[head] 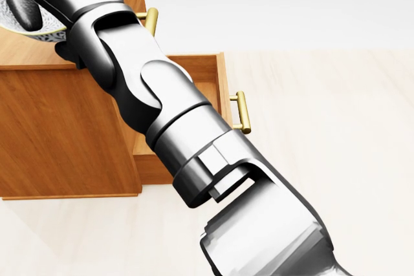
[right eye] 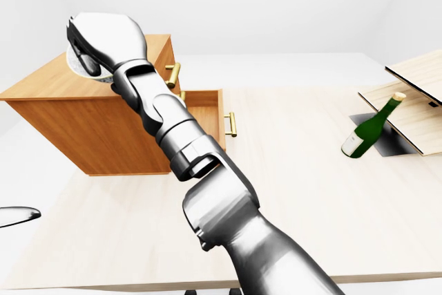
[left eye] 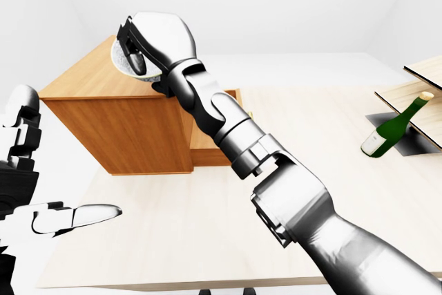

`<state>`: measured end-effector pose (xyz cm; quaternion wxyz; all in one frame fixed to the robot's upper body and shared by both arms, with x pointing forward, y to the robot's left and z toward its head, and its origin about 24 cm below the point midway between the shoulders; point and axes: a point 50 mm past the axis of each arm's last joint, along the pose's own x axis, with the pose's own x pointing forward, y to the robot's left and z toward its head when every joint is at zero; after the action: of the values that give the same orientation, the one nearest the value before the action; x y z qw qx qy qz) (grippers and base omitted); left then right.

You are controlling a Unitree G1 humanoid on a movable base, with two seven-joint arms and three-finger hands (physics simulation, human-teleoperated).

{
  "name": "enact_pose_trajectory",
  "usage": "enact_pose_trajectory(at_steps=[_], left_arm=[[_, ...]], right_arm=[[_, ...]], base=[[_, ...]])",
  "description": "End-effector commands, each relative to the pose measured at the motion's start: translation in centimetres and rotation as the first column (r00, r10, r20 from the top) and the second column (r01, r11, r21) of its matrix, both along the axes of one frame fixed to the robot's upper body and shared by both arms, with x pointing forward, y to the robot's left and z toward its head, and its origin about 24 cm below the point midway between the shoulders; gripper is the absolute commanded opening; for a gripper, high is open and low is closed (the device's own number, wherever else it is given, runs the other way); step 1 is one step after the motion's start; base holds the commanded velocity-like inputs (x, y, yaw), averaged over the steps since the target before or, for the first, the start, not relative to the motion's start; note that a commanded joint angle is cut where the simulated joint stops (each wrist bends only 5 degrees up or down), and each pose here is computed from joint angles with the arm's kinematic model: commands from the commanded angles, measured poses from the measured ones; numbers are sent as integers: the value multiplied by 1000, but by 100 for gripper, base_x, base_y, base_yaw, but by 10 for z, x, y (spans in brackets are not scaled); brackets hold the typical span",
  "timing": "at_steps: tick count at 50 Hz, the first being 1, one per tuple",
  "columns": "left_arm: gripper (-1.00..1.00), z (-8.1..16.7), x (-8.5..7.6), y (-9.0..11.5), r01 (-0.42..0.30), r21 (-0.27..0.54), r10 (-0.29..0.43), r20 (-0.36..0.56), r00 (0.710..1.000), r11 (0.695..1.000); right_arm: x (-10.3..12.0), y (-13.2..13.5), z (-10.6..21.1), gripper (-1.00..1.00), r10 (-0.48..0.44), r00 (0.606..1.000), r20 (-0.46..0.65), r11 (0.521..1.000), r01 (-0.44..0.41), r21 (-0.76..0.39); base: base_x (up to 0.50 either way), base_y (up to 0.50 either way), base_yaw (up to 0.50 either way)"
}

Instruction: Put the bowl on top of the cabinet.

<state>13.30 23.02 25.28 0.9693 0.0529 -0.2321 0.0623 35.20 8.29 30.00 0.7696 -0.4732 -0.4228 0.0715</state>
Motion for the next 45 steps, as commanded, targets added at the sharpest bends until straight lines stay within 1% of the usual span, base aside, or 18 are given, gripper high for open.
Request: enact_pose_trajectory(at_steps=[1,14,21,22,23,24,25,31,35,39,45], left_arm=[[100,1,0,0,1,-1,-1,3,1000,1000],[100,1,-2,2,-12,-3,12,0,1000,1000],[100,3,-1,2,-5,-1,5,1,1000,1000],[100,2,-1,2,-8,-2,8,1,1000,1000],[100,1,-1,2,-10,-3,10,1,1000,1000],[100,1,-1,2,-11,-3,11,1,1000,1000],[100,1,-1,2,-10,-3,10,2,1000,1000],[100,1,-1,1,-4,-2,4,3,1000,1000],[100,1,0,0,0,-2,0,5,1000,1000],[100,1,1,-1,11,3,-11,3,1000,1000],[100,-1,1,-1,6,2,-6,-1,1000,1000]], right_arm=[[-1,-1,2,-100,-10,1000,30,1000,10,12],[0,-2,3,-100,-15,999,32,1000,15,12],[1,-3,4,-100,-17,999,35,1000,17,16],[1,-3,4,-85,-17,999,34,1000,17,18],[1,-3,5,-22,-18,999,35,1000,17,18],[1,-4,4,53,-19,999,37,1000,19,19],[1,-4,5,100,-21,999,39,1000,20,18],[1,-5,10,100,-24,998,51,1000,23,21],[0,-6,19,100,-21,998,62,999,19,29],[-3,-5,26,100,-9,997,71,999,6,36],[-10,-2,38,100,22,996,91,999,-26,46]], base=[[0,0,0],[0,0,0],[0,0,0],[0,0,0],[0,0,0],[0,0,0],[0,0,0],[0,0,0],[0,0,0],[0,0,0],[0,0,0]])
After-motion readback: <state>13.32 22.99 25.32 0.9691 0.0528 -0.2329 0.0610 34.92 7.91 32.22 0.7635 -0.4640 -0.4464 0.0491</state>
